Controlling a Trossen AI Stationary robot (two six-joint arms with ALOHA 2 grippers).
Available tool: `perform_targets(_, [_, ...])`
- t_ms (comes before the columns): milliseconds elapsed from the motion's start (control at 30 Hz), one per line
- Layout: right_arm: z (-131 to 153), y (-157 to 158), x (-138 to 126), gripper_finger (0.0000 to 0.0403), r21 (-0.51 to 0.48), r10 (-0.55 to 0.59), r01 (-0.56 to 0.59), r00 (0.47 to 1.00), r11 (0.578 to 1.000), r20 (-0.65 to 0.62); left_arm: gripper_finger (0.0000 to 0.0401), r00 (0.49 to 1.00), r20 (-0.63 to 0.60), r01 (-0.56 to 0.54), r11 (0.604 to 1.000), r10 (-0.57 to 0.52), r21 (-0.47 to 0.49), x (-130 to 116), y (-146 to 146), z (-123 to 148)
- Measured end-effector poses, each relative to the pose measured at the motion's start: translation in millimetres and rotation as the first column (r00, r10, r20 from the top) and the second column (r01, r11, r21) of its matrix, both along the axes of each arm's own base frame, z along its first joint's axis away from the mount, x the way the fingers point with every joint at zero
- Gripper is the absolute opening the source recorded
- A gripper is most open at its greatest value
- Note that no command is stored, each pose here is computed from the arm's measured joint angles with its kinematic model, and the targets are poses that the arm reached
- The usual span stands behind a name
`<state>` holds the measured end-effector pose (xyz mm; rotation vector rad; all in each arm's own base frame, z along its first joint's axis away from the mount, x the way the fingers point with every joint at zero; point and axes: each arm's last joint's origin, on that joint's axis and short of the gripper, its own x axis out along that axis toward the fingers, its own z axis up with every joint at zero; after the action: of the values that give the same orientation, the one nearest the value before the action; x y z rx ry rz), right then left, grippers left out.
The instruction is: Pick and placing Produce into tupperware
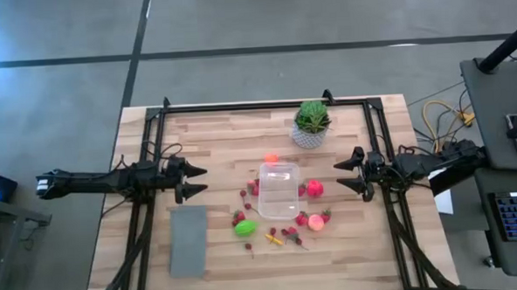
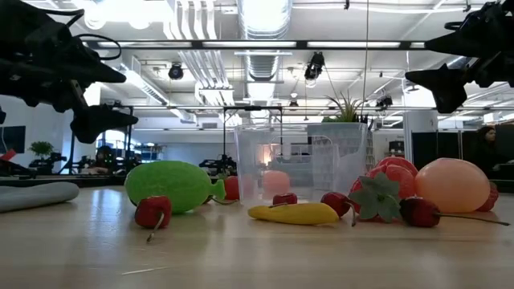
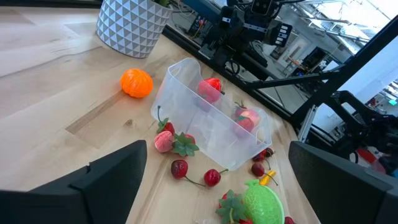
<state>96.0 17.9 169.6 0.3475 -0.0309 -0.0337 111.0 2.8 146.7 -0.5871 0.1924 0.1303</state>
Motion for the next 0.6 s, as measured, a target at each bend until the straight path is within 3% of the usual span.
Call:
perform_targets(400, [2.1, -1.6, -0.2, 0.0270, 0.023, -0.053, 0.052, 0.998, 0.998, 0.021, 0.0378, 1.000, 0.000, 0.000, 1.000, 0.000, 0.000, 0.0, 0.0, 0.0])
perform_targets(467, [2.4, -1.5, -0.2, 0.0270, 0.136, -0.049, 0.044, 0.998, 0.990, 0.029, 0.0378, 1.000, 0.000, 0.000, 1.000, 0.000, 0.000, 0.0, 0.0, 0.0])
perform_targets(533, [4.8, -1.6, -0.3, 0.0270, 0.351, -0.048, 0.024, 0.997, 0.936, 0.062, 0.0378, 1.000, 0.000, 0.000, 1.000, 0.000, 0.000, 0.0, 0.0, 0.0])
perform_targets(600, [5.7, -2.4, -0.3, 0.0270, 0.482, -0.069, 0.024, 0.995, 0.876, 0.075, 0.0378, 1.000, 0.000, 0.000, 1.000, 0.000, 0.000, 0.0, 0.0, 0.0])
